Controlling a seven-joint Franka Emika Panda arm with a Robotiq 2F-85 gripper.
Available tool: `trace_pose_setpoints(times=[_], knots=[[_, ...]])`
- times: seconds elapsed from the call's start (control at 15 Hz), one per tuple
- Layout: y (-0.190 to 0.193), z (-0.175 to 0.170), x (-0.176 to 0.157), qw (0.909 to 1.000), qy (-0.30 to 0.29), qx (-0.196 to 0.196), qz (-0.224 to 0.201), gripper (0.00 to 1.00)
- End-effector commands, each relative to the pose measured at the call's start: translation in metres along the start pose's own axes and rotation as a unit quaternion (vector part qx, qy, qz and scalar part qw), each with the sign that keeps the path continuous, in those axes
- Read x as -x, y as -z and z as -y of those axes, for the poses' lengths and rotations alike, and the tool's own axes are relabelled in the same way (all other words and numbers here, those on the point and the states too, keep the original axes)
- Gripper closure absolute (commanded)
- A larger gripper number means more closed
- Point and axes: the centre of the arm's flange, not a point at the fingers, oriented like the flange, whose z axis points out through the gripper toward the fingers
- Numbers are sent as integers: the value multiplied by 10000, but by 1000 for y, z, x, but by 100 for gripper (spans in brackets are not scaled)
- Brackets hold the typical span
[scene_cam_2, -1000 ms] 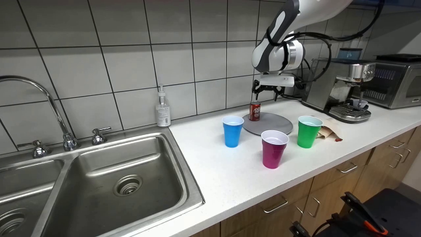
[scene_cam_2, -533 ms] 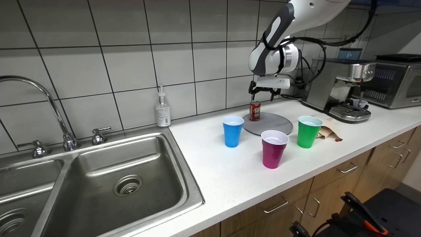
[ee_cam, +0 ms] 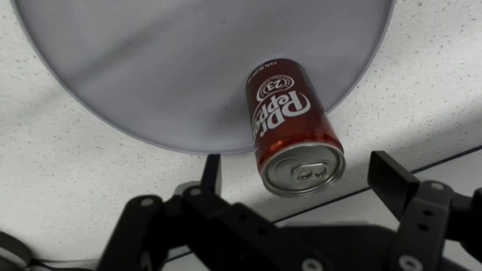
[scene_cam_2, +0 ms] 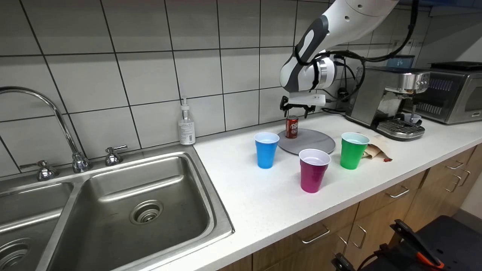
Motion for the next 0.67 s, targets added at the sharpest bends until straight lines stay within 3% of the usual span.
trace_pose_setpoints(times=[0.0,0.6], knots=[[-12,5,-13,9999,95,-37,-117,0],[-33,5,-14,9998,123,50,-125,0]])
